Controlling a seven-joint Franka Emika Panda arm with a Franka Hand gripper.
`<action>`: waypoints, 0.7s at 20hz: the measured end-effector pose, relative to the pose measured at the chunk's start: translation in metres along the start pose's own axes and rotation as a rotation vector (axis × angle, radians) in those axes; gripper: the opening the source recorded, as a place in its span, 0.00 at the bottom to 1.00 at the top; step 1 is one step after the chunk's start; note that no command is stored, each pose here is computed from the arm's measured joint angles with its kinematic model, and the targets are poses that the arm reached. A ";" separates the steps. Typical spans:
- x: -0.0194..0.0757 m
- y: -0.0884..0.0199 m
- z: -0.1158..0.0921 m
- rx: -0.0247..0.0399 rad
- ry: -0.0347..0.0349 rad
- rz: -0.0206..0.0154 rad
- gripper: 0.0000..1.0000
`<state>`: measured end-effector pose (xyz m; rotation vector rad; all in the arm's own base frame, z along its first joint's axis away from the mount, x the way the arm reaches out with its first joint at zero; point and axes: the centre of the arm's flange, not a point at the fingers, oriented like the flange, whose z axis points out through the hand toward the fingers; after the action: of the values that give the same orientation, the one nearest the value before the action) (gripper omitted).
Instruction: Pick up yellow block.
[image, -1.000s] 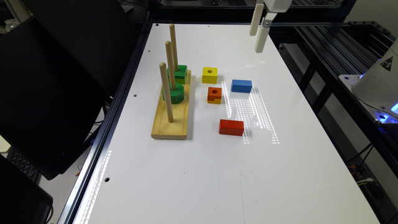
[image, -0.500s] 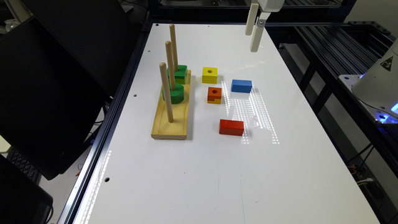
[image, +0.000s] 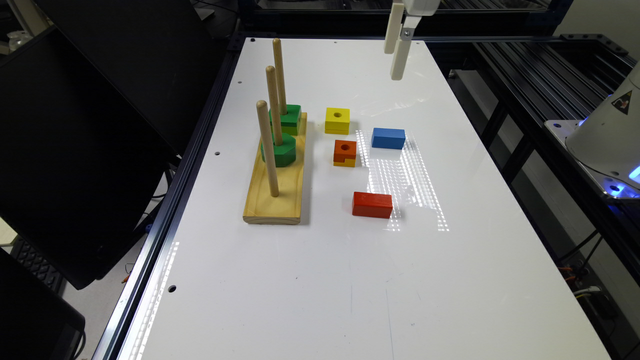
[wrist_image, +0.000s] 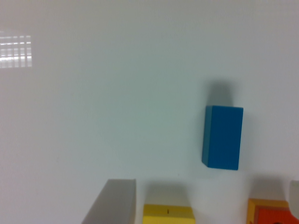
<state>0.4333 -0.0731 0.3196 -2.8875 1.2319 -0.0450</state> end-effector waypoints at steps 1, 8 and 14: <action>0.0032 -0.002 0.000 0.0001 0.0001 0.0001 1.00; 0.0186 -0.015 0.003 0.0008 0.0011 -0.0018 1.00; 0.0268 -0.022 0.004 0.0032 0.0043 -0.0043 1.00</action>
<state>0.4681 -0.0769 0.3167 -2.8889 1.2252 -0.0532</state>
